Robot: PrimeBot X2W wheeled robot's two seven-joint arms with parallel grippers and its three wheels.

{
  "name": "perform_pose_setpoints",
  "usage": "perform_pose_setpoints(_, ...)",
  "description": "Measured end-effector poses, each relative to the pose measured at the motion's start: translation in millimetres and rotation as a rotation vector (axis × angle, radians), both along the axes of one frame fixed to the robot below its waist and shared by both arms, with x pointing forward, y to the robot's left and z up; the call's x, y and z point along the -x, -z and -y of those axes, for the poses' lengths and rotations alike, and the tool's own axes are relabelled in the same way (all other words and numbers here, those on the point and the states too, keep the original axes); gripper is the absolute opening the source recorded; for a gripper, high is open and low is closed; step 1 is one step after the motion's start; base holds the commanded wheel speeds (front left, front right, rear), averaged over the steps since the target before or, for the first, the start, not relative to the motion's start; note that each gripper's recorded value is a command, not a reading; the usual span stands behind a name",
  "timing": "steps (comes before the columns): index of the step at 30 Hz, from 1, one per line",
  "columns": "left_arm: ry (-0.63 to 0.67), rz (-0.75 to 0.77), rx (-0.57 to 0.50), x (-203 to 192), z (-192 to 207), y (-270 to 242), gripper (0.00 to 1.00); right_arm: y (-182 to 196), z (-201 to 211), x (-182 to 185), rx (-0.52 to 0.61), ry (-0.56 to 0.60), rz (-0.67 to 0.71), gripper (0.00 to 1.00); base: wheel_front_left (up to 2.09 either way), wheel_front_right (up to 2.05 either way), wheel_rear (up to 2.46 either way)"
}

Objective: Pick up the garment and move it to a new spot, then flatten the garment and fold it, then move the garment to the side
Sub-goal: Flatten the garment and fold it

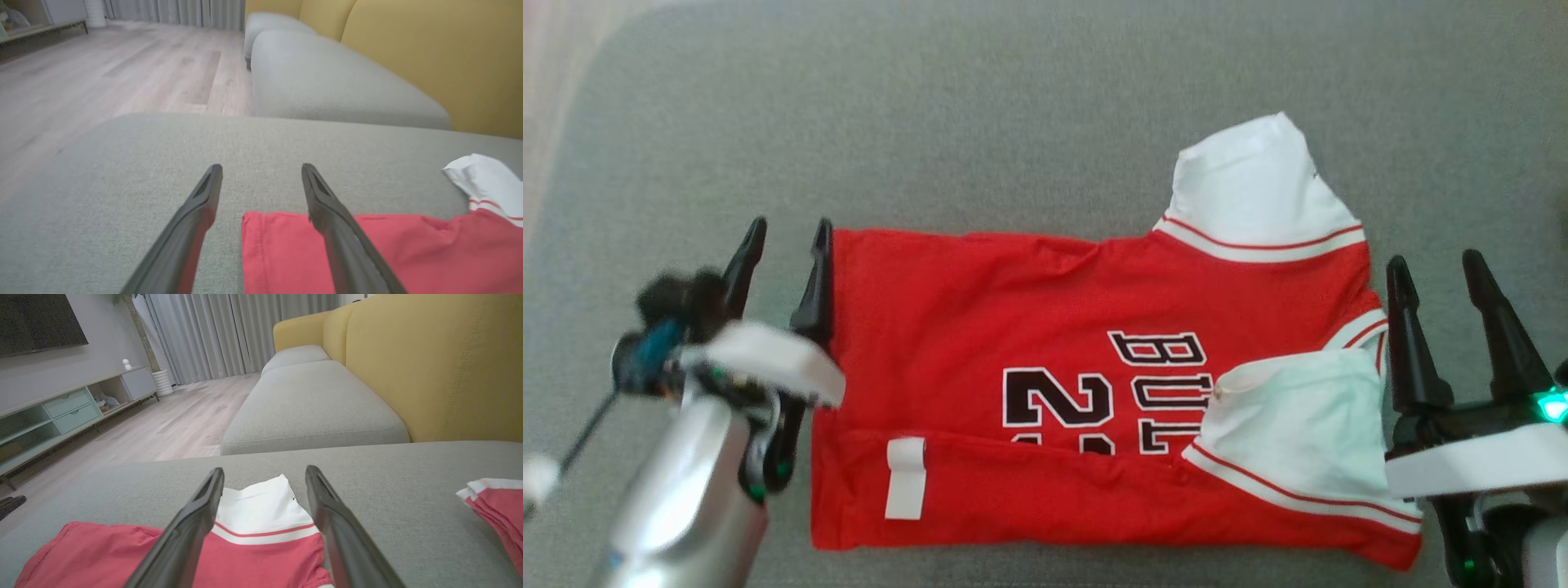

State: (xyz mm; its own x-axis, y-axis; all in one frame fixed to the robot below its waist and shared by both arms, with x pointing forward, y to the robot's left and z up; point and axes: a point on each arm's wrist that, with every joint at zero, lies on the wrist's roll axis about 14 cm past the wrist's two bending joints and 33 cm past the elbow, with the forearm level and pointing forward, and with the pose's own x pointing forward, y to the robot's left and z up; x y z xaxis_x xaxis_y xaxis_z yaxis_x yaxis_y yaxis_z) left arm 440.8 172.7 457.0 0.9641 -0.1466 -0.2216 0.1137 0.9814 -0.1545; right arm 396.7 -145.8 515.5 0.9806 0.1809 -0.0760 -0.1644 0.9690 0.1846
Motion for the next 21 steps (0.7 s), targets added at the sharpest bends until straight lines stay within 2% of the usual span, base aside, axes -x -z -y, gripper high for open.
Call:
perform_pose_setpoints(4,0.048,-0.163,0.001,-18.6,4.9,37.2,1.00,15.9,-1.2,-10.0,-0.018,-0.002,-0.043,1.00,0.00,0.00,0.00)
perform_pose_setpoints(9,0.086,-0.411,0.006,-9.3,8.6,93.0,1.00,36.7,4.0,-10.7,-0.030,0.015,-0.104,1.00,0.00,0.00,0.00)
perform_pose_setpoints(14,0.119,-0.510,0.000,-17.9,10.4,103.1,1.00,42.7,7.1,-13.7,-0.033,0.026,-0.117,1.00,0.00,0.00,0.00)
perform_pose_setpoints(15,0.129,-0.527,-0.006,-19.2,11.2,103.4,0.86,42.8,8.3,-13.8,-0.032,0.029,-0.118,1.00,0.00,0.00,0.00)
perform_pose_setpoints(16,0.143,-0.539,-0.016,-19.8,13.1,103.4,0.14,43.6,9.4,-13.6,-0.030,0.031,-0.123,1.00,0.00,0.00,0.00)
perform_pose_setpoints(17,0.152,-0.550,-0.024,-19.7,14.1,103.7,0.00,45.4,10.8,-13.5,-0.021,0.034,-0.133,1.00,0.00,0.00,0.00)
perform_pose_setpoints(21,0.164,-0.527,-0.055,-21.9,14.2,102.7,0.00,51.5,16.8,-25.3,0.000,0.039,-0.155,1.00,0.00,0.00,0.00)
